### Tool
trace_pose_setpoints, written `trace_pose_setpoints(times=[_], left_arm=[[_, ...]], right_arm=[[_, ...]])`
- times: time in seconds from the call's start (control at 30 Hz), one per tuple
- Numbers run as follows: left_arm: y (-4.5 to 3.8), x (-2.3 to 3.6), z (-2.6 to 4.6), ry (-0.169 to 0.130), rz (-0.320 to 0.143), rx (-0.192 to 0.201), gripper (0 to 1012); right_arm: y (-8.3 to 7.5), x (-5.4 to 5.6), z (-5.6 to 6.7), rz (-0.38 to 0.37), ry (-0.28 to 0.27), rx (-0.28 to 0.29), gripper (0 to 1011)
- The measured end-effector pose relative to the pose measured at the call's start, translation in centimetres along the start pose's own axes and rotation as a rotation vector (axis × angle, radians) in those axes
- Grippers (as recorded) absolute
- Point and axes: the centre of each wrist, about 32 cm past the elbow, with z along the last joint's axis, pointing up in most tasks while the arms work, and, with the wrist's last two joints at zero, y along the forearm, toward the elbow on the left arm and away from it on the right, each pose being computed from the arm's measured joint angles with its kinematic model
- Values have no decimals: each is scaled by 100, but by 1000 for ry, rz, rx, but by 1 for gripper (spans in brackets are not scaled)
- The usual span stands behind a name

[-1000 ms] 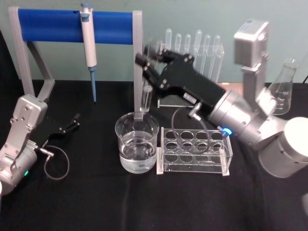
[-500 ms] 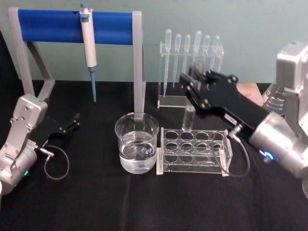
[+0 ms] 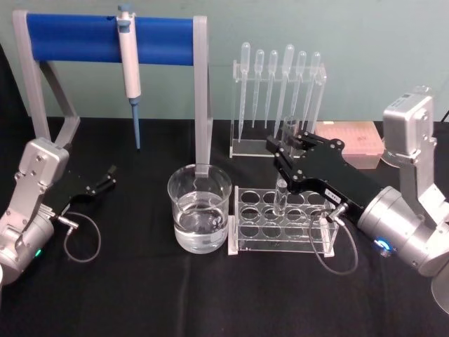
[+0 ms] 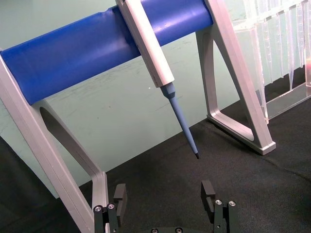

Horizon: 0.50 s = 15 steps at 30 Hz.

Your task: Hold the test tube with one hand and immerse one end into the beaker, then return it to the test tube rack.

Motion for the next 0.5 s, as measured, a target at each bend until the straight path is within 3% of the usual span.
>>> trace_pose_setpoints(times=[0.5], left_arm=[[0,0,0,0,0,0,1000]], right_arm=[[118,-37,-193,9,10,-45,224]])
